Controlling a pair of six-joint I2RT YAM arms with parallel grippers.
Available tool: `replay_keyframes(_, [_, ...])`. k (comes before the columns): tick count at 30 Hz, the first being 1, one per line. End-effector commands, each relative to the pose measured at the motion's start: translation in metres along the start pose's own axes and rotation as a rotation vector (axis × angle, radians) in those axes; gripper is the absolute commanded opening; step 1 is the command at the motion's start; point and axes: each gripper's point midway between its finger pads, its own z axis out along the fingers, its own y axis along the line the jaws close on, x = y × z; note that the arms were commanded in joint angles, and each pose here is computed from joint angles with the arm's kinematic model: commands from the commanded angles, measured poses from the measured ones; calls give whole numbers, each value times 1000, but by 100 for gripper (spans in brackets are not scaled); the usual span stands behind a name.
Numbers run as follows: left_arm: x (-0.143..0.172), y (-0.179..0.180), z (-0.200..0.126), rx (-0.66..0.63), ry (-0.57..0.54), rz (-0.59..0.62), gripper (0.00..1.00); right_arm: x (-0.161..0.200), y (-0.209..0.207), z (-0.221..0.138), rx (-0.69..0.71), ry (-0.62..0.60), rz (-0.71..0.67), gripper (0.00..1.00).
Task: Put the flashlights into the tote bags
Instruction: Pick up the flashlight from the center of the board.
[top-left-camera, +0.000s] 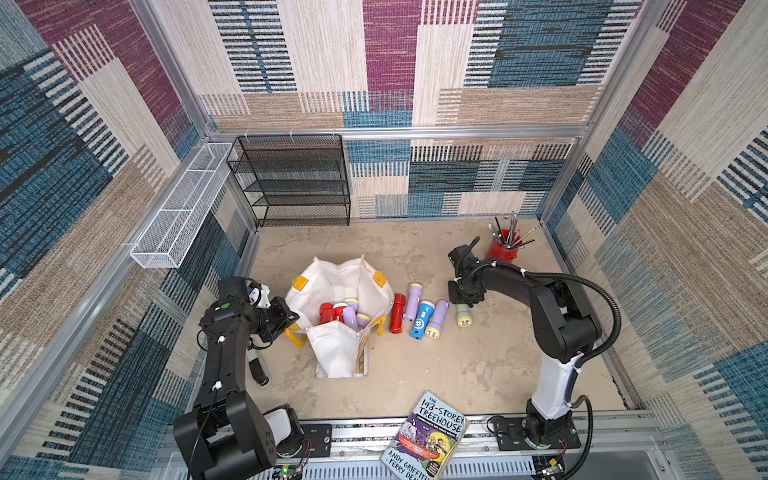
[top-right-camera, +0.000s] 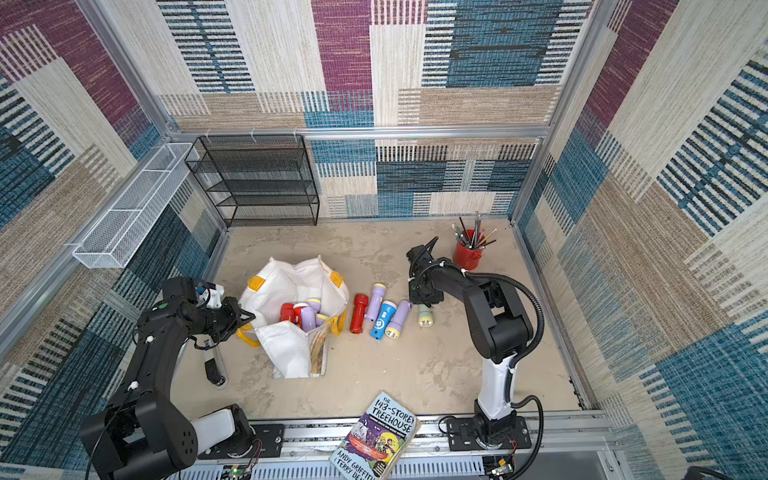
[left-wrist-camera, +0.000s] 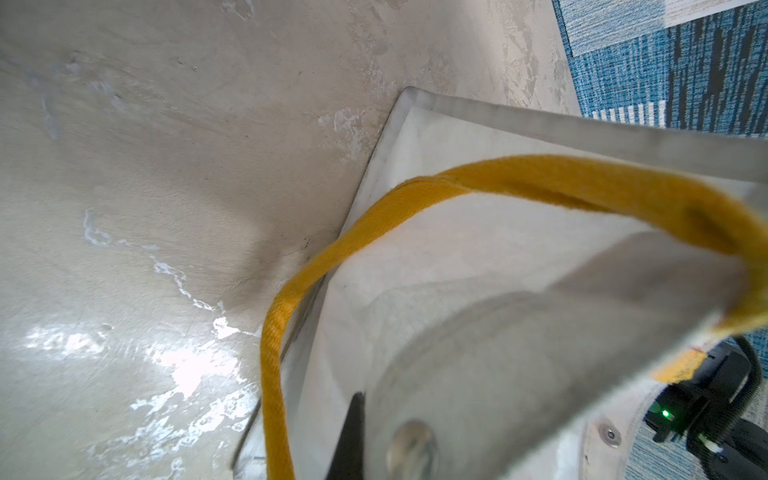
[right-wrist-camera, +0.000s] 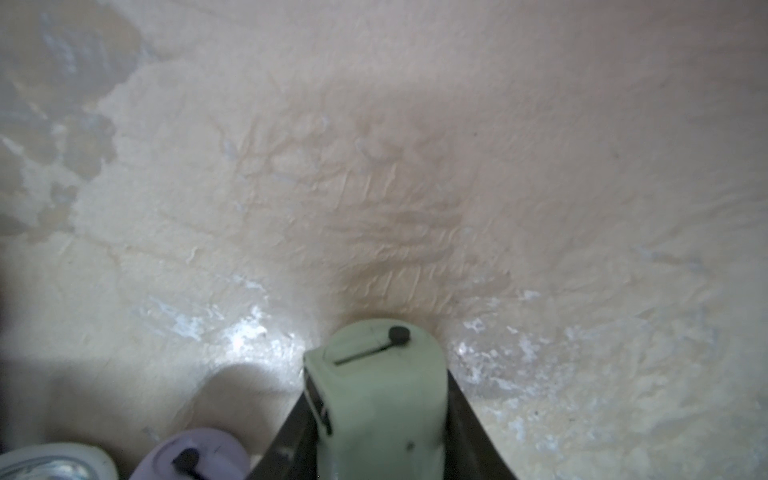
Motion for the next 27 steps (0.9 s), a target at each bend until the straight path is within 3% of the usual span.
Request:
replay_keyframes(1, [0,1,-2,-12,-2,7,0,16,-7,-2,26,67,-9,33])
replay_keyframes(6, [0,1,-2,-12,-2,8,0,-7,6,-36,-28,-5,-7,31])
replay_keyframes(12, [0,0,-3,-10,-5,11,0,-46,52,-103,-176,-151,-45,30])
replay_keyframes(19, [0,-2,-4,-3,-8,15,0,-77,138,-195,-460,-310,-145,32])
replay_keyframes(27, [1,-3,-3,6,-5,15,0,-81,234,-293,-754,-446,-294,32])
